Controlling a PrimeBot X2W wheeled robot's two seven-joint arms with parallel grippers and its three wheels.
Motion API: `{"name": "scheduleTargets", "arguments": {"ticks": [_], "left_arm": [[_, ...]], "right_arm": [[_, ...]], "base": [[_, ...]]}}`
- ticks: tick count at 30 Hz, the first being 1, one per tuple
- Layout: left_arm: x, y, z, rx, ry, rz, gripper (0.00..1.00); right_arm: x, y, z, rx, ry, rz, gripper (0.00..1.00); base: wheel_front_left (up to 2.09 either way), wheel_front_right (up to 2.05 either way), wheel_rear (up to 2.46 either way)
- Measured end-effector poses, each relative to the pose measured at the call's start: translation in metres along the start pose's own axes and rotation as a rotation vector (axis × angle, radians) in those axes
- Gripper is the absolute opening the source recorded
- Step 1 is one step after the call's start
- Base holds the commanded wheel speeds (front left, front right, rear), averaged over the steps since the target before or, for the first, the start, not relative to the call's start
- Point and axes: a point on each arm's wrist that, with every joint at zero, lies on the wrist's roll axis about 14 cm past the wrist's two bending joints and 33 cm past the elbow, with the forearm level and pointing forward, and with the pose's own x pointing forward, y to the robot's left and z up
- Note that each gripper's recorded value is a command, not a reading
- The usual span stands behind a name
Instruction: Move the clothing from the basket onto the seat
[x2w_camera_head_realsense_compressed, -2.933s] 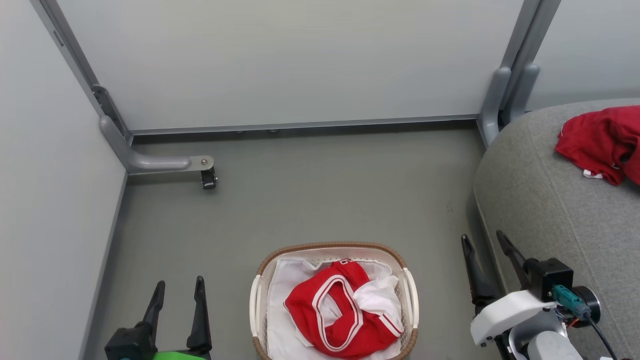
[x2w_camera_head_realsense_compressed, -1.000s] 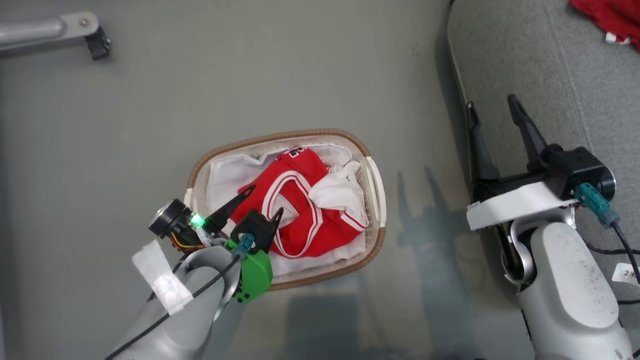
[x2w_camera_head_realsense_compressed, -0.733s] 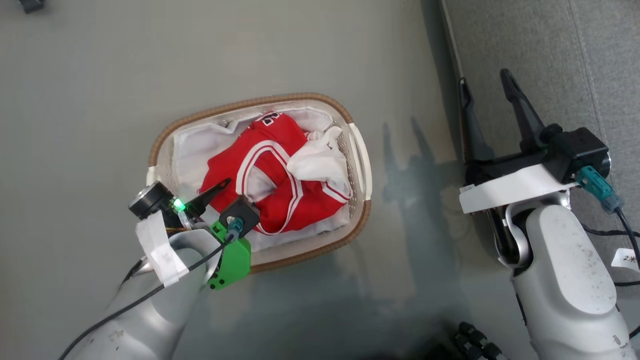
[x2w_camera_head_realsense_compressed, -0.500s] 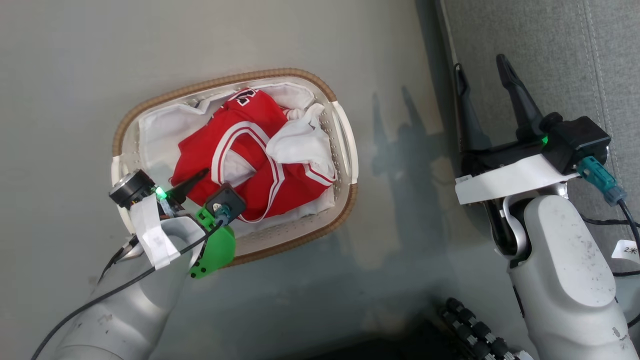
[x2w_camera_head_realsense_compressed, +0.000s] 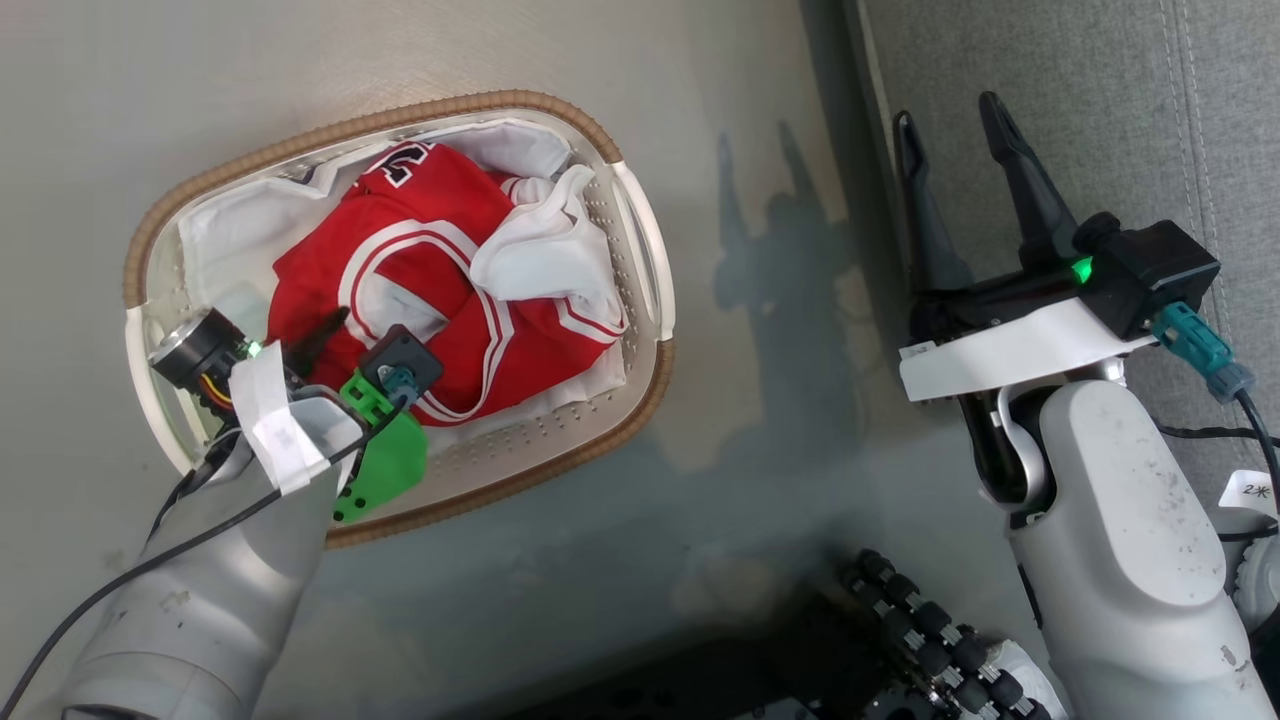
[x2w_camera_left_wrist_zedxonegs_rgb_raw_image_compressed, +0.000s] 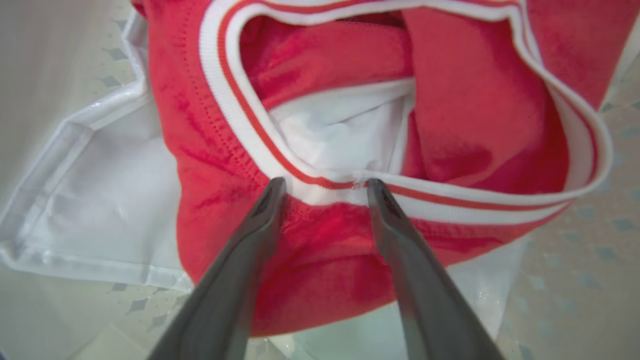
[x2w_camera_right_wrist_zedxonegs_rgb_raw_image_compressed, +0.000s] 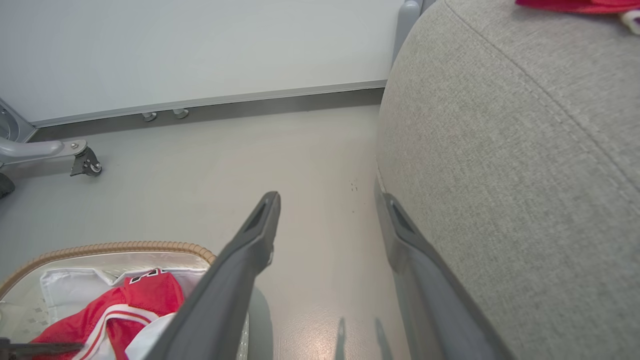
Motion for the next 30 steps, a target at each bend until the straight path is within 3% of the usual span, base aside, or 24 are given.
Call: {"name": "scheduleTargets", "arguments": {"ticks": [2,3,15,30], "left_arm": [[0.001,0.000,-0.002,-0.004,0.010,-0.001,0.10],[0.001,0.000,-0.003,-0.008,0.016,-0.002,0.00],[-0.007,-0.001,0.015,-0.049,-0.038,0.008,0.00],[-0.077,0.003,0.107,-0.122,-0.361,0.077,0.00]], "right_arm": [[0.000,0.000,-0.001,0.001,0.002,0.000,1.00],[0.000,0.000,-0.001,0.001,0.003,0.001,1.00],[-0.002,0.002,0.007,0.002,-0.010,0.003,1.00],[-0.028,0.016,0.036,-0.031,-0.046,0.020,1.00]], "base": [[0.00,0.00,0.00],[0.00,0.00,0.00],[0.00,0.00,0.00],[0.00,0.00,0.00]]}}
